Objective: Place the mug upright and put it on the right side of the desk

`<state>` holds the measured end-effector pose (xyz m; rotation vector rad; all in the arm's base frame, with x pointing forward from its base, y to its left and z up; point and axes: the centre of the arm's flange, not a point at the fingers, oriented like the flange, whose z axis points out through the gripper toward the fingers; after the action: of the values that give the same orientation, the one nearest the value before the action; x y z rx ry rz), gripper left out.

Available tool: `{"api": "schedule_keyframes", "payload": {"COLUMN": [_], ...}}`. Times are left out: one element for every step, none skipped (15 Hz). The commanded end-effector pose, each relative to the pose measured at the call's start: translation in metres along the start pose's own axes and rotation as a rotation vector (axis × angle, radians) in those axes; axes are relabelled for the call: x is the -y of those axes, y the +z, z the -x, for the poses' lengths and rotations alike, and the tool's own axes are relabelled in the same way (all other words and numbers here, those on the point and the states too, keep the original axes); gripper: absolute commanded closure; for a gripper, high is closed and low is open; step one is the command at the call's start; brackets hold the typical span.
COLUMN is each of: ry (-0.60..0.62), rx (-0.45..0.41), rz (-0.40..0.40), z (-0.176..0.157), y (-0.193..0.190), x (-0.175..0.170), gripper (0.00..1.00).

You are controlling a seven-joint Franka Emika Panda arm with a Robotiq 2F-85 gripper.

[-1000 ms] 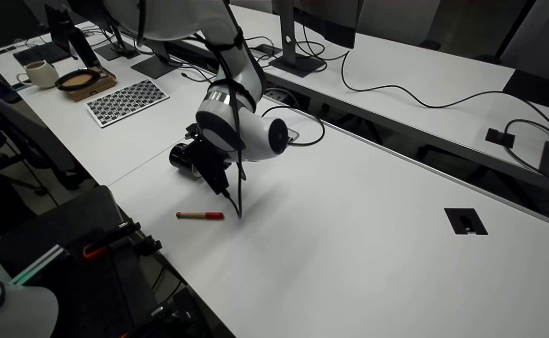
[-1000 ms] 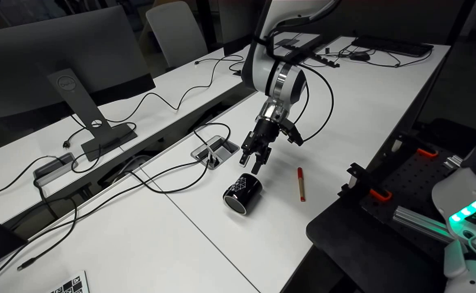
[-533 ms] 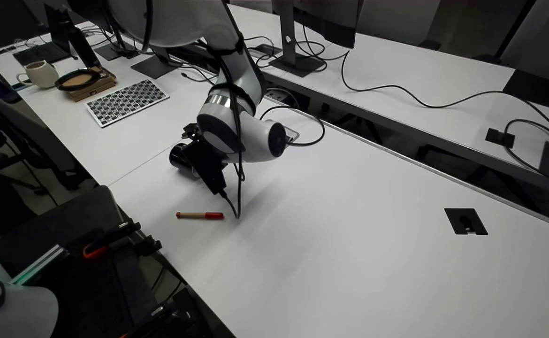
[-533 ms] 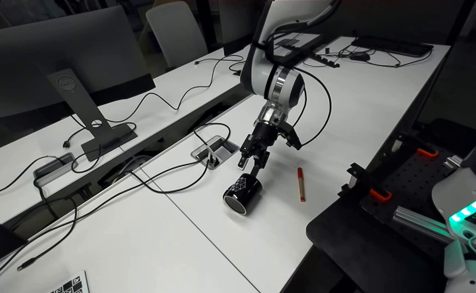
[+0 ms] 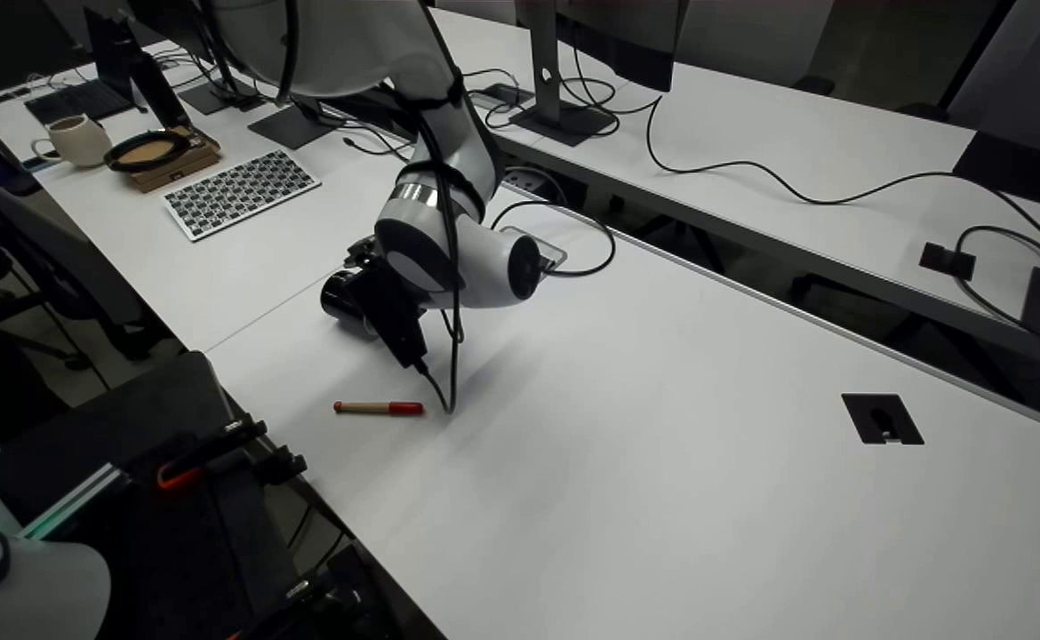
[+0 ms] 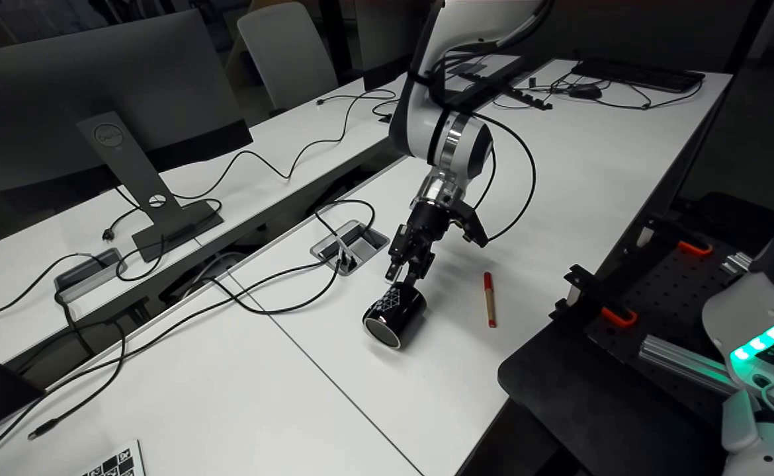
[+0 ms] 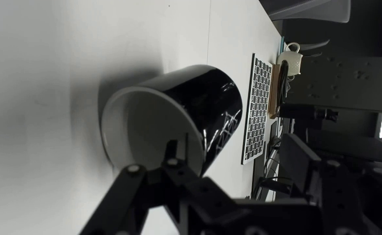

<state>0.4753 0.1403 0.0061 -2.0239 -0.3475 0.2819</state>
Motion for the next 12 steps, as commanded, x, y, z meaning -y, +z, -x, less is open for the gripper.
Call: {"api": "schedule_keyframes", "payload": {"ry": [-0.011,-0.012,-0.011,-0.01,-0.009,-0.008,-0.007,-0.007,-0.007,-0.009,-0.011,-0.015], "rx": [-0.012,-0.012,-0.013,-0.013,-0.013,-0.013,-0.014,-0.014,-0.012,-0.012,-0.011,-0.012], "rz": [-0.027,-0.028,-0.028,-0.028,-0.028,-0.029,-0.029,-0.03,-0.048,-0.05,-0.054,-0.057], "z": [-0.0063,-0.0064,-0.0063,-0.0061,-0.0059,-0.0059,-0.0058,-0.0058,-0.0065,-0.0069,-0.0075,-0.0077], "y": [0.0028,0.0027,0.0026,0.0027,0.0028,0.0029,0.003,0.0031,0.0037,0.0037,0.0038,0.0035], "x": [-0.0034,-0.0034,-0.0037,-0.004,-0.0043,-0.0047,-0.0054,-0.0057,-0.0032,-0.0028,-0.0021,-0.0016], "gripper": [0.58,0.64,0.73,0.8,0.88,0.95,1.0,1.0,0.99,0.98,0.98,0.98]}}
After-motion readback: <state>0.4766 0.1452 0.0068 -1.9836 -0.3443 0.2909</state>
